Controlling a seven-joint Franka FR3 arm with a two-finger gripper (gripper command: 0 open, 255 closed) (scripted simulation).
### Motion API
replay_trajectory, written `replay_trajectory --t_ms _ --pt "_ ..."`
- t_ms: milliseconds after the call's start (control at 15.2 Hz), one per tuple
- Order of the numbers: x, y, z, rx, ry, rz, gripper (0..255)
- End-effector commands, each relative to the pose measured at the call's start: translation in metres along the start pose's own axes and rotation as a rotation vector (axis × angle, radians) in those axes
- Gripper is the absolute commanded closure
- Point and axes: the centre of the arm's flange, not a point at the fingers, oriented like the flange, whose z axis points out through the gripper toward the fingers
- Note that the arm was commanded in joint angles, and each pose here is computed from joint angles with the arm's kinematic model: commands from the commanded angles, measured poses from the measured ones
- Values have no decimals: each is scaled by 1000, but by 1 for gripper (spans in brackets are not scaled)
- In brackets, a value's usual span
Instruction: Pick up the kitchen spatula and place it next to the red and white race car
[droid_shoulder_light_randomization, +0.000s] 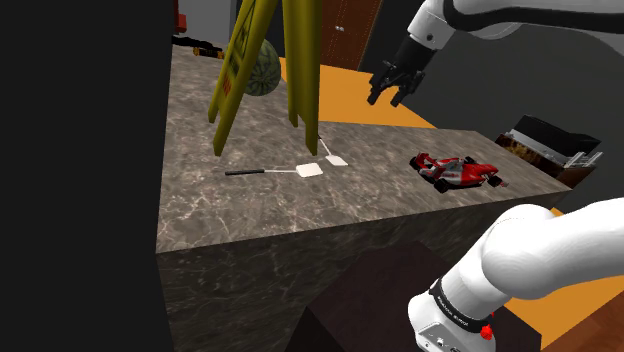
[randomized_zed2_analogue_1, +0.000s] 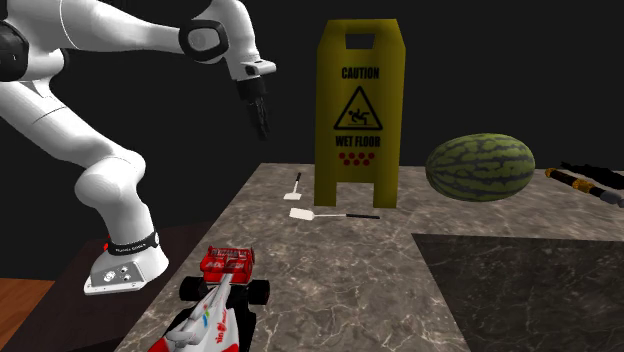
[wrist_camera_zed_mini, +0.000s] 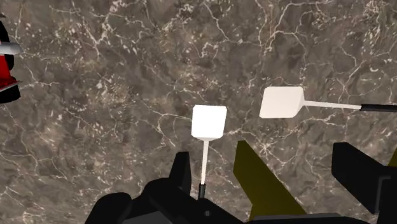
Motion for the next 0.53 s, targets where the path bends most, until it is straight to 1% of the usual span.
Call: replay_trajectory --t_ms 0,462 --pt "18 1 19 -6 -9 14 0" --pt "79 10 92 -25 -45 63 0"
